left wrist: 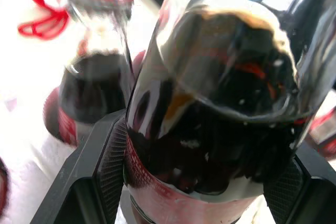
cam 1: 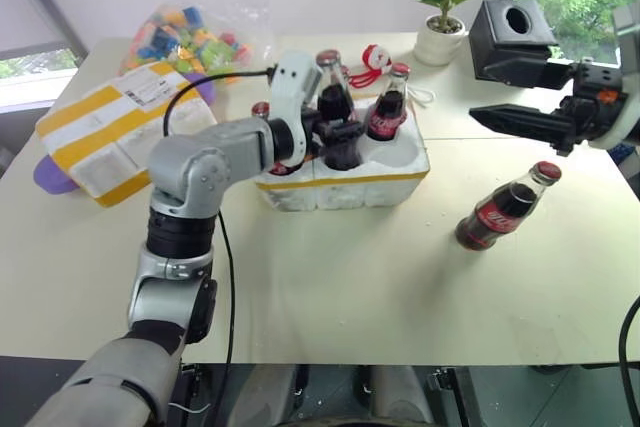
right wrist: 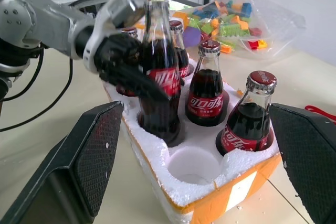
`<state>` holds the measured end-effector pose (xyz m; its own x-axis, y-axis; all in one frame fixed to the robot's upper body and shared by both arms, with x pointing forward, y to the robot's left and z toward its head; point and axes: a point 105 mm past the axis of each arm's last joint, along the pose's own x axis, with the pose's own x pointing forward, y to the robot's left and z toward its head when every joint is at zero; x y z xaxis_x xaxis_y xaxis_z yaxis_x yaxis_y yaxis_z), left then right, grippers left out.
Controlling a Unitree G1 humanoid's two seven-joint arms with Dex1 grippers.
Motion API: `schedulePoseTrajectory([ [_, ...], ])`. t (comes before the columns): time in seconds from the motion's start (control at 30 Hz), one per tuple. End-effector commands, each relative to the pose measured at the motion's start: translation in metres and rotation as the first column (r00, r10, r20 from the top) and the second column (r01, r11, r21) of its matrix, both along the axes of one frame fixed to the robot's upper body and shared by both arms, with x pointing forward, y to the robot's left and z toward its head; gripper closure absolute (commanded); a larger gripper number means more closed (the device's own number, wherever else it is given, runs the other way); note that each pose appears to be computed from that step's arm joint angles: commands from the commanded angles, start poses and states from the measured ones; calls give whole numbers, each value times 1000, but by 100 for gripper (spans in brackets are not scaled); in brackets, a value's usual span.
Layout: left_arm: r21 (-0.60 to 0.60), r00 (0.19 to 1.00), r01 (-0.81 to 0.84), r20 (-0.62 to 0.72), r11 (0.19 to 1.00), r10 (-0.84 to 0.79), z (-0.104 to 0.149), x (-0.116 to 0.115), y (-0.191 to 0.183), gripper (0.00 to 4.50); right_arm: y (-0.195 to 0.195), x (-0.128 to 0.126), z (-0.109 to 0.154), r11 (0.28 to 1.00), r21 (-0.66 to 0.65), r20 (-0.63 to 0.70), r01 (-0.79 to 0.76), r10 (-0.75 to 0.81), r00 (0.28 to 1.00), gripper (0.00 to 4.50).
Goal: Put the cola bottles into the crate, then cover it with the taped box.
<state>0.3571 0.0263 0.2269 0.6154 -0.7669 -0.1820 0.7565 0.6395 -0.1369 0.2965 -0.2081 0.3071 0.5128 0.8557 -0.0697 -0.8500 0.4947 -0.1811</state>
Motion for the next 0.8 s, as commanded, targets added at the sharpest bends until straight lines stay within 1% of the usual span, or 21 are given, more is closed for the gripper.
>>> schedulePoseTrajectory([
  [0.03,71,988,11,151,997,-22,16,-6,5,169,-1,-8,16,1000,-9,67,-8,9,998,0],
  [0.1,100,984,10,174,995,-28,16,-6,6,169,-1,-7,16,1000,-13,68,-8,9,998,0],
  [0.27,93,984,-1,179,996,-16,17,-2,7,169,0,-7,15,1000,-15,68,-11,12,998,0],
  [0.33,80,983,13,179,997,-28,20,-4,8,65,0,-6,15,1000,-16,67,-13,14,998,0],
  [0.4,101,980,20,196,995,-39,20,-5,10,9,0,-6,15,1000,-17,68,-13,14,998,0],
  [0.5,96,979,40,198,995,-58,23,-8,13,9,0,-6,15,1000,-17,69,-14,15,997,0],
  [0.6,31,984,76,159,997,-80,33,-11,17,9,0,-5,14,1000,-22,68,-14,16,998,0],
  [0.73,-59,980,116,168,992,-104,59,-14,31,9,0,-5,14,1000,-25,66,-16,17,998,0],
  [0.8,-100,972,150,195,984,-128,74,-18,38,9,-1,-5,14,1000,-24,65,-16,18,998,0],
])
